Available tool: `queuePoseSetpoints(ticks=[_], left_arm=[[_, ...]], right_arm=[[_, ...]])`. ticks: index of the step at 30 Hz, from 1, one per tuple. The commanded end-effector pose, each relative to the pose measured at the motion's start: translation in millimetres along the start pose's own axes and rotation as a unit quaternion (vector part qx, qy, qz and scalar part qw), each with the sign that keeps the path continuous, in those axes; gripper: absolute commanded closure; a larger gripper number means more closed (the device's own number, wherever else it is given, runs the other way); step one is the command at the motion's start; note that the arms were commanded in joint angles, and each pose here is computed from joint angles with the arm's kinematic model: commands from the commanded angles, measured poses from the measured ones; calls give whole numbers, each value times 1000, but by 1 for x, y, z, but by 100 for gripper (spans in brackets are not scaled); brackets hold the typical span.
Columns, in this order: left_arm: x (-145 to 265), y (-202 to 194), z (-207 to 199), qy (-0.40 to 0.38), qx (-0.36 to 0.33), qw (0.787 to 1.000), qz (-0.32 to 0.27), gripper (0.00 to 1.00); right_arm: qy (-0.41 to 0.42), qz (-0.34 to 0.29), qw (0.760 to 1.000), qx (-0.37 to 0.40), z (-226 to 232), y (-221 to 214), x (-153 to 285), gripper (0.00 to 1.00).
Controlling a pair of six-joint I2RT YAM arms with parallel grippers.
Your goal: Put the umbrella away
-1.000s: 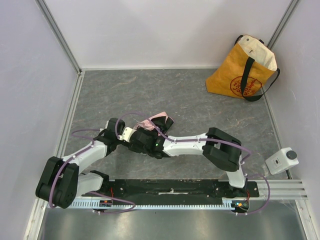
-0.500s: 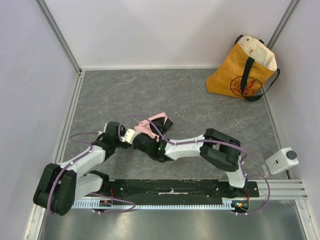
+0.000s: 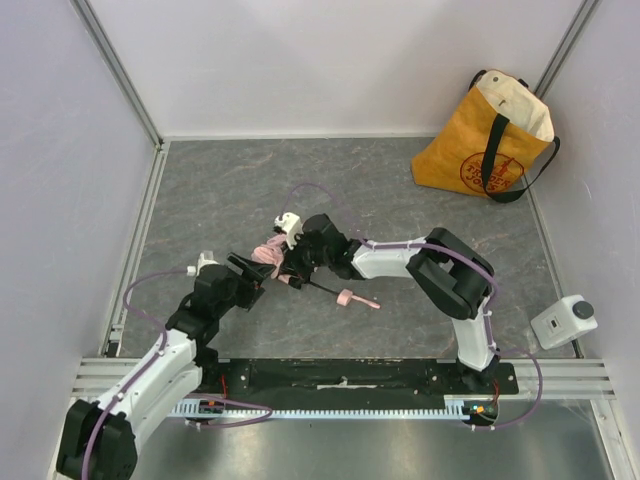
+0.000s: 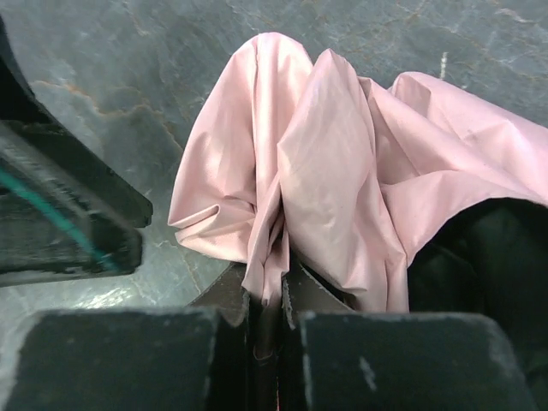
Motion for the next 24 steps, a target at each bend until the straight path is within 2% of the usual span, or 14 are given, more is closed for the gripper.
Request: queuePoseSetpoints(ticks=[1, 6, 9, 12, 16, 24], left_arm=[[7, 0, -3, -42, -52, 998, 0, 14], [8, 2, -9, -64, -82, 995, -2, 10], [3, 1, -9, -44, -69, 997, 14, 11], [-4, -4, -2, -18, -15, 999, 39, 12], [-9, -9, 3, -10, 21, 998, 62, 11], [-7, -1, 4, -66, 22, 997, -14, 13]], right_arm=[[87, 268, 945, -168, -5, -128, 14, 100], [174, 318, 889, -279, -18, -148, 15, 100], [184, 323, 872, -320, -26, -150, 16, 100], [187, 312, 862, -352, -32, -145, 13, 100], [196, 294, 857, -375, -40, -131, 9, 100], [197, 287, 859, -375, -42, -121, 9, 100]])
Point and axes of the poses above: each gripper's point midway between its finger pads, its own x axis back along the fingers, its own z axis along the line the jaws close on, y = z × x, the point moved 10 cm from there along x, back along the fingers
